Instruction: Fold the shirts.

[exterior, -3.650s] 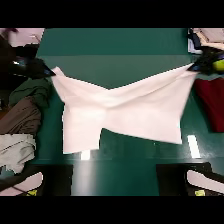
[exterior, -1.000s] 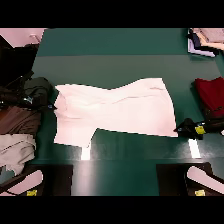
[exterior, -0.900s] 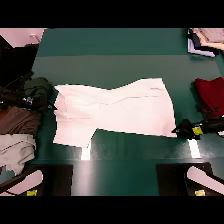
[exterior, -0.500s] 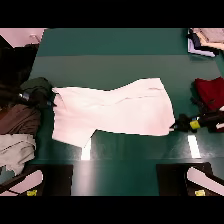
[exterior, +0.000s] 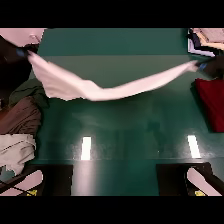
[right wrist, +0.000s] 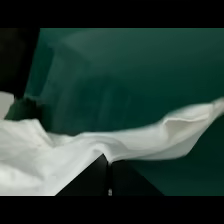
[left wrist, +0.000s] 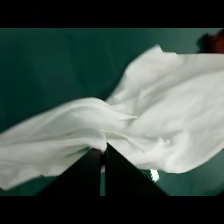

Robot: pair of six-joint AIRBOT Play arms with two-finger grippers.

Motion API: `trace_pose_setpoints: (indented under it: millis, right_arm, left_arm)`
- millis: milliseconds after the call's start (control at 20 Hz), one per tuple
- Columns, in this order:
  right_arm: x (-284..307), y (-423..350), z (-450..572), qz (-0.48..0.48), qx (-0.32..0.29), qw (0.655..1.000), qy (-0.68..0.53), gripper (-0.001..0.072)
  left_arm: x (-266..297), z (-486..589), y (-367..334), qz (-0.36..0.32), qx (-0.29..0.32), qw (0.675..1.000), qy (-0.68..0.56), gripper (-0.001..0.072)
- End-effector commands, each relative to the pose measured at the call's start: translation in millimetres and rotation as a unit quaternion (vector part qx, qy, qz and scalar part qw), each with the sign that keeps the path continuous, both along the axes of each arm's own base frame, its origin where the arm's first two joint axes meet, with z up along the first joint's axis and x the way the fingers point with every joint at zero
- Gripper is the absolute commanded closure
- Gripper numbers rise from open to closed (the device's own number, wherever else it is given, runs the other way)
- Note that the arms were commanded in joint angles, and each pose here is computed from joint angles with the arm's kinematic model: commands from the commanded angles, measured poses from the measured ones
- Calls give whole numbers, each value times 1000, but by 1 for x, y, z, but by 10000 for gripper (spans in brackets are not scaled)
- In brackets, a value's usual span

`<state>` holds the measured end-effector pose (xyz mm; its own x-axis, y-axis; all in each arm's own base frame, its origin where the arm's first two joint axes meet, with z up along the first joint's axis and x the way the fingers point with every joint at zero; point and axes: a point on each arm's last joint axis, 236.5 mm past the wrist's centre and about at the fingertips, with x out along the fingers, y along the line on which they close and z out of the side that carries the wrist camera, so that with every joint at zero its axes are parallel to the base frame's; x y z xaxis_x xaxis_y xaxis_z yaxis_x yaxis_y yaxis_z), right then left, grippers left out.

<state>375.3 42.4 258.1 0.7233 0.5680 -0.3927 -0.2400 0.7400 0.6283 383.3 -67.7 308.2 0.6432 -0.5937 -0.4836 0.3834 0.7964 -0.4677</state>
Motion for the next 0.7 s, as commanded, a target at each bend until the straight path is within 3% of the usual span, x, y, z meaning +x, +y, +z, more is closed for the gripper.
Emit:
trace_pose_setpoints:
  millis: [0,100,200,300,450,550,650]
  right_arm:
    - [-7,-16,114,-74,-37,984,-156,698]
    - [-9,-45,115,-137,-87,978,-133,699]
    - [-9,-78,81,-189,-122,973,-47,699]
    - [-13,-80,40,-165,-134,976,43,699]
    - [-11,-48,39,-96,-118,987,60,699]
    - [-12,-30,78,-83,-137,987,-2,699]
    - [-24,-18,136,-95,-146,980,-92,699]
  left_arm:
    - [-8,101,2,40,14,990,-138,686]
    - [-5,104,22,81,50,985,-144,686]
    - [2,63,57,141,90,984,-69,686]
    - [5,12,72,156,103,982,10,685]
    - [-4,-5,31,83,34,995,51,685]
    - [-14,39,-2,30,-21,999,-2,686]
    - [-34,100,-23,-1,-37,996,-84,685]
